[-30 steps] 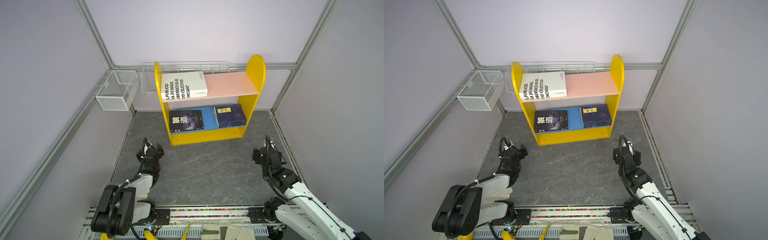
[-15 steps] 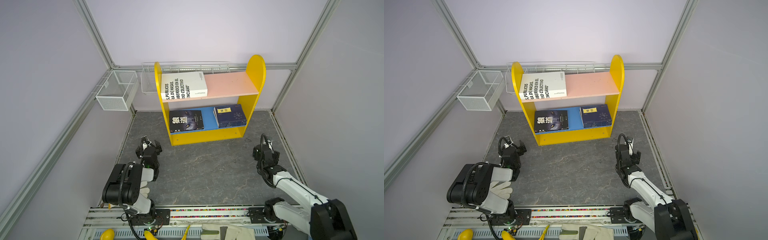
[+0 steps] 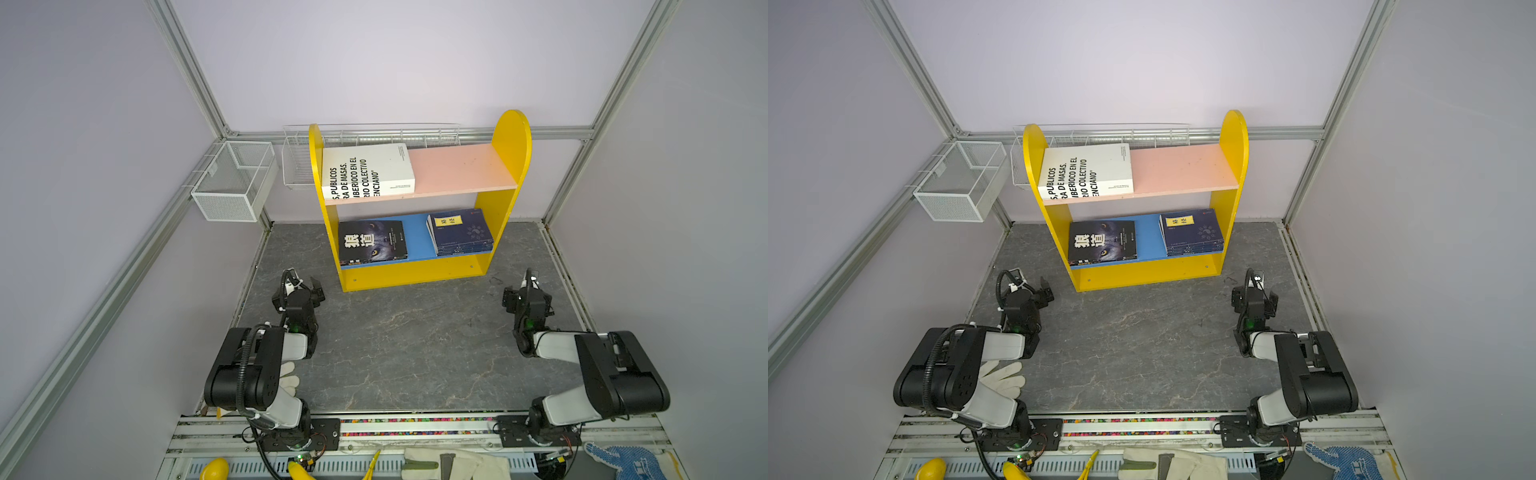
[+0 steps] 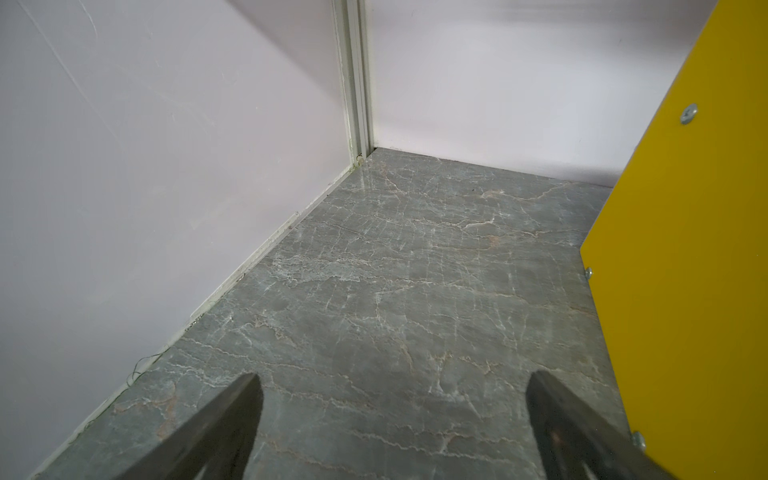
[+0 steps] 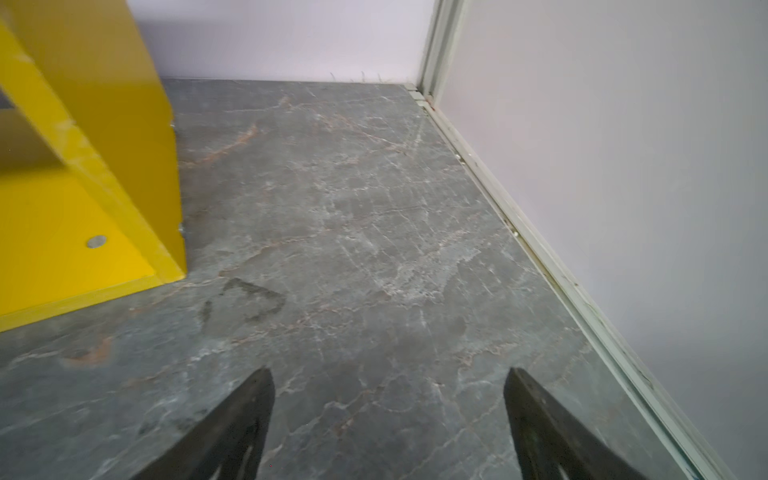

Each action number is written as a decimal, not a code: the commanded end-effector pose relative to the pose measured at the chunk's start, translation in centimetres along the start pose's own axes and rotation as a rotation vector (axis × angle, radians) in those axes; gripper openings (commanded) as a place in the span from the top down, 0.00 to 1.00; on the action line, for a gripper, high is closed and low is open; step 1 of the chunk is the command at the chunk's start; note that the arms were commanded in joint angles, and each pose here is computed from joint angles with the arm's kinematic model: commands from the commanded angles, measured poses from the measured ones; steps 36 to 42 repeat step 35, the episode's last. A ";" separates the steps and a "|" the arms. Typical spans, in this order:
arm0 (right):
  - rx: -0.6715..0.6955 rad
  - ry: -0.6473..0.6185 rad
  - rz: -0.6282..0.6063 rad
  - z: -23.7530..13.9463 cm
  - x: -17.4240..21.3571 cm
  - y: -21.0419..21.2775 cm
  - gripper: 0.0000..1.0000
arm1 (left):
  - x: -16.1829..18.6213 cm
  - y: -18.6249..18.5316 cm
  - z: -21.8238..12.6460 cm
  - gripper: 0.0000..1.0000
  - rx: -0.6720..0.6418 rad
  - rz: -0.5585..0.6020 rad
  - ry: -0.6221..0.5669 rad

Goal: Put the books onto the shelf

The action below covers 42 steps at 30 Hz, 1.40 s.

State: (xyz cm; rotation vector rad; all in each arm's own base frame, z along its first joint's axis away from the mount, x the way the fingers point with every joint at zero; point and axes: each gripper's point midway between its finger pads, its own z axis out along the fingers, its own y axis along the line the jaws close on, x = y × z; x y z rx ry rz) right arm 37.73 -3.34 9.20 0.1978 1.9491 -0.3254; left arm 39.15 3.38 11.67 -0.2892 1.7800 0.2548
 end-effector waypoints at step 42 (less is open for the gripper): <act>-0.151 -0.059 0.007 0.8 -0.8 1.5 0.11 | -0.4 -0.3 0.3 0.01 0.008 0.004 -0.010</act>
